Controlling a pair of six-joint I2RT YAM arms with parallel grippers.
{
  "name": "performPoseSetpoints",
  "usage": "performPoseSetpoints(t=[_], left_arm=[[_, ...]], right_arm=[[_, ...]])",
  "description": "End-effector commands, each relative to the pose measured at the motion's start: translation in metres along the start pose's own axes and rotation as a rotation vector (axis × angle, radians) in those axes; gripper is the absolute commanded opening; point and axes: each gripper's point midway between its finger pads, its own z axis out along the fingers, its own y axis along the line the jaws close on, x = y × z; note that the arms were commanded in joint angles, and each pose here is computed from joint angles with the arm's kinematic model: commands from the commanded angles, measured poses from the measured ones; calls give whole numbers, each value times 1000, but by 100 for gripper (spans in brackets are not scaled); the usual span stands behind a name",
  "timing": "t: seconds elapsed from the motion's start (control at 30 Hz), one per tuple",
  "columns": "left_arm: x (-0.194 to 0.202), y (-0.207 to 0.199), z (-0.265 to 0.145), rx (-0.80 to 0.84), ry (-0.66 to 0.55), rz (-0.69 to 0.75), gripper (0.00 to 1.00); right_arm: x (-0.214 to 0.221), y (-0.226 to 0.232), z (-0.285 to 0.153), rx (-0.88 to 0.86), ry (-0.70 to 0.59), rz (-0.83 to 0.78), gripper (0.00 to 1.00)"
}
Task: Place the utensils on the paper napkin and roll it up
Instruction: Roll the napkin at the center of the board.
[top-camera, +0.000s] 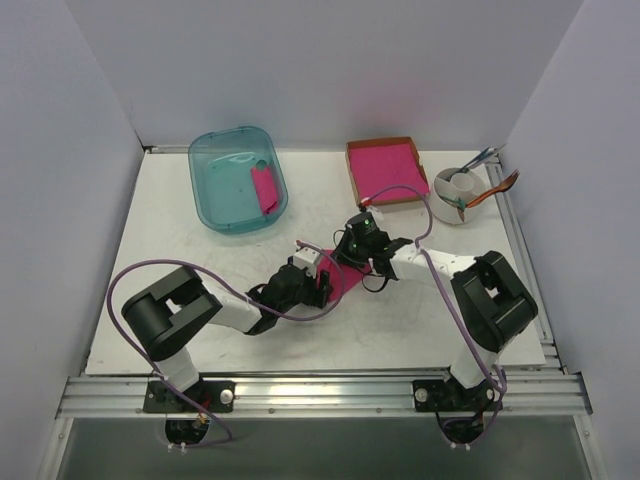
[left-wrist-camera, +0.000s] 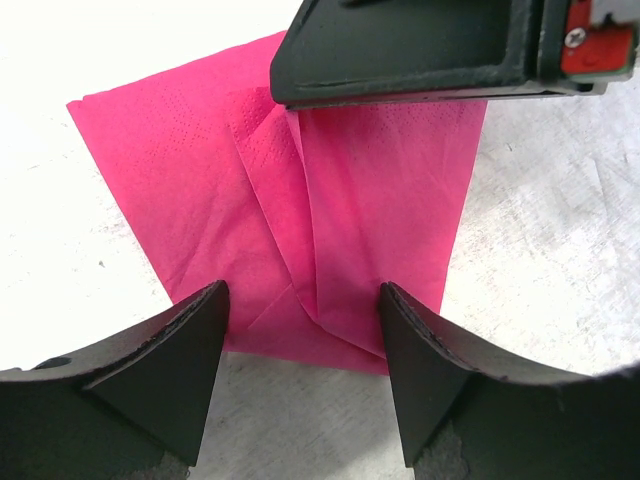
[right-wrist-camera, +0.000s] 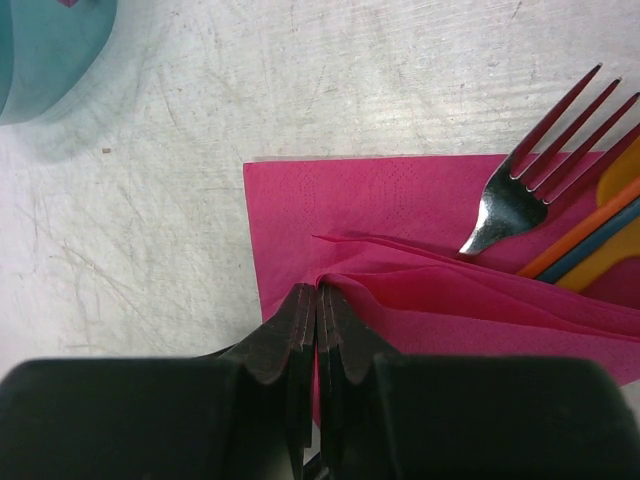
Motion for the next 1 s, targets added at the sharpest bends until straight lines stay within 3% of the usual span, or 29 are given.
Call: performPoseSetpoints(t=[0.0, 0.97], left_arm=[[6, 4, -4, -12, 31, 7, 71], [-1, -2, -3, 5, 14, -3, 79]], right_arm=[[-20, 5, -5, 2, -67, 6, 0], [-15, 28, 11, -55, -37, -28, 0]])
